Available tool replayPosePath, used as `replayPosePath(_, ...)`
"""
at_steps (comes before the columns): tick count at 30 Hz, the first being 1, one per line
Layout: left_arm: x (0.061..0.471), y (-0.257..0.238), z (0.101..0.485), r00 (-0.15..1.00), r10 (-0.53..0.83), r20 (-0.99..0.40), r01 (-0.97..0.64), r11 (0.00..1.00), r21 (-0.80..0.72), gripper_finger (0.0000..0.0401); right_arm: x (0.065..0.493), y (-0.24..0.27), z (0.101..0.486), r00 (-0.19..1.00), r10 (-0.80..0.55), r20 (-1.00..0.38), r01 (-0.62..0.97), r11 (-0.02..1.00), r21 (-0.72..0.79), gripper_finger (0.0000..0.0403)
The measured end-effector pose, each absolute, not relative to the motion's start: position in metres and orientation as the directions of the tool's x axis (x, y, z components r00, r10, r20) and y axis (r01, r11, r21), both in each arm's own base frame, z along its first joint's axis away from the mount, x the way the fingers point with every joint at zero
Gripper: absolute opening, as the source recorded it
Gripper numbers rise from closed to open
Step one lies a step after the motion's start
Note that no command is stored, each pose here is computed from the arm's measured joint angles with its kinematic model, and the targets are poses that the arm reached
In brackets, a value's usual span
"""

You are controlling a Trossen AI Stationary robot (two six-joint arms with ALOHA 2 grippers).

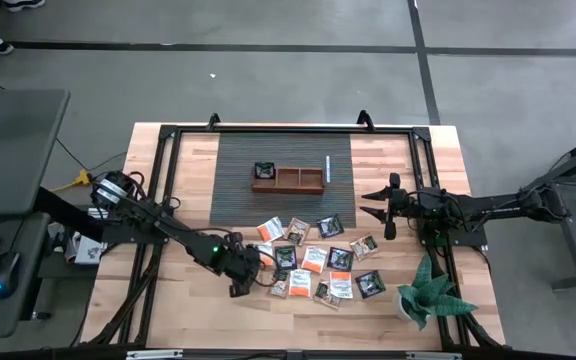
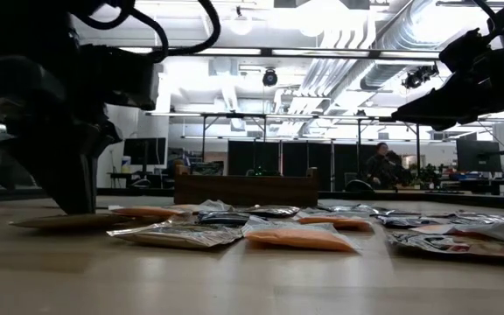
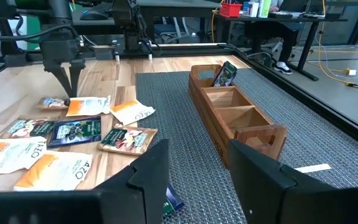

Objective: Pick & Place Tea
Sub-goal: Put the brown tea bag into the middle section of the wooden organizer

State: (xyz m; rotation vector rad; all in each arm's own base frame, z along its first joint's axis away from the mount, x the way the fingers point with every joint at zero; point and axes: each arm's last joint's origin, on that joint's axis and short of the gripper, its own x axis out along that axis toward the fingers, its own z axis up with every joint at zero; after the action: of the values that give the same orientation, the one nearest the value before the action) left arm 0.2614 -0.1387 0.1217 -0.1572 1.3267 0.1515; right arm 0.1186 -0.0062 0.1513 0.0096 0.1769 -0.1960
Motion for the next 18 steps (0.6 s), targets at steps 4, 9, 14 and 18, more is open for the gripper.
replayPosePath(4, 0.251, -0.135, 0.132, 0.171, 0.015, -0.985, -0.219, 0.975, -0.023, 0.0, 0.119, -0.006, 0.151, 0.965, -0.193, -0.176, 0.195, 0.981, -0.008, 0.0162)
replayPosePath(9, 0.232, -0.125, 0.15, 0.112, 0.067, -0.991, -0.238, 0.971, 0.038, 0.0, 0.119, -0.006, 0.151, 0.965, -0.193, -0.176, 0.194, 0.981, -0.008, 0.0157)
replayPosePath(14, 0.222, -0.118, 0.177, 0.166, 0.085, -0.982, -0.243, 0.969, 0.043, 0.0, 0.119, -0.006, 0.152, 0.966, -0.193, -0.172, 0.195, 0.981, -0.007, 0.0158)
replayPosePath(18, 0.214, -0.108, 0.199, 0.206, 0.169, -0.964, -0.261, 0.959, 0.112, 0.0, 0.119, -0.006, 0.152, 0.966, -0.193, -0.173, 0.195, 0.981, -0.007, 0.0162)
